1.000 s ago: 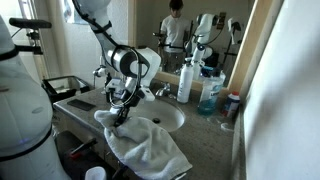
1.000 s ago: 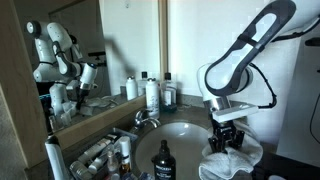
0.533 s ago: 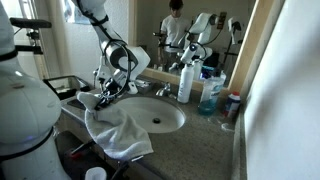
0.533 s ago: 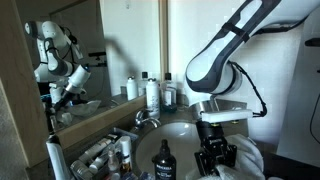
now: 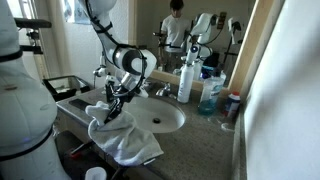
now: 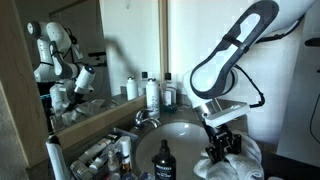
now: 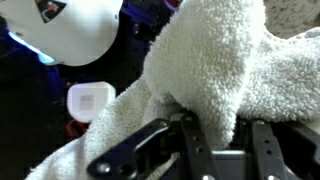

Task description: Use the towel to wipe the surface

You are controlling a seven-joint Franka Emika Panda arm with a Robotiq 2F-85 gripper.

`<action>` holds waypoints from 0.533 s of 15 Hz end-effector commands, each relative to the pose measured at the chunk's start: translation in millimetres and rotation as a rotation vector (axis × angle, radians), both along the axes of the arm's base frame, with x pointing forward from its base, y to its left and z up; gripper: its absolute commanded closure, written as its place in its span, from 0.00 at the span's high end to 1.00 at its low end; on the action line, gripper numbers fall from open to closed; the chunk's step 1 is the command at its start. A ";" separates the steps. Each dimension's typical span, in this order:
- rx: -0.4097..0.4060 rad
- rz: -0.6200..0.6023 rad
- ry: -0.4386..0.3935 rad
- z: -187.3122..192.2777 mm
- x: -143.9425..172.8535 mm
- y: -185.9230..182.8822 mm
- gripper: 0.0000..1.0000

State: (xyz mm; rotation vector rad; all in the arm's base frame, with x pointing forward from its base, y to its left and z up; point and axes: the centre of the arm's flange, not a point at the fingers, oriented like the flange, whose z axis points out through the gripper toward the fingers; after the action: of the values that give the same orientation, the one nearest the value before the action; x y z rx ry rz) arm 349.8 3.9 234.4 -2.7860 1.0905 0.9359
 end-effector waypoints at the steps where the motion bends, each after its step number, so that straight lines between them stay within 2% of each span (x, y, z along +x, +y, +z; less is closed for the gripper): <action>1: -0.130 -0.054 0.061 0.0 -12.0 -42.6 0.07; 3: -0.219 -0.084 0.073 -3.4 -18.7 -66.4 0.07; 5: -0.279 -0.125 0.033 -8.7 -24.1 -86.0 0.07; 7: -0.324 -0.151 -0.018 -12.5 -24.2 -93.6 0.07; 8: -0.313 -0.155 -0.041 -13.1 -21.0 -88.3 0.07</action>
State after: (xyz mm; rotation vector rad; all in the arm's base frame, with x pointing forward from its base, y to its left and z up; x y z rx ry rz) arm 335.9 -81.3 230.1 -2.8705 1.4671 0.8796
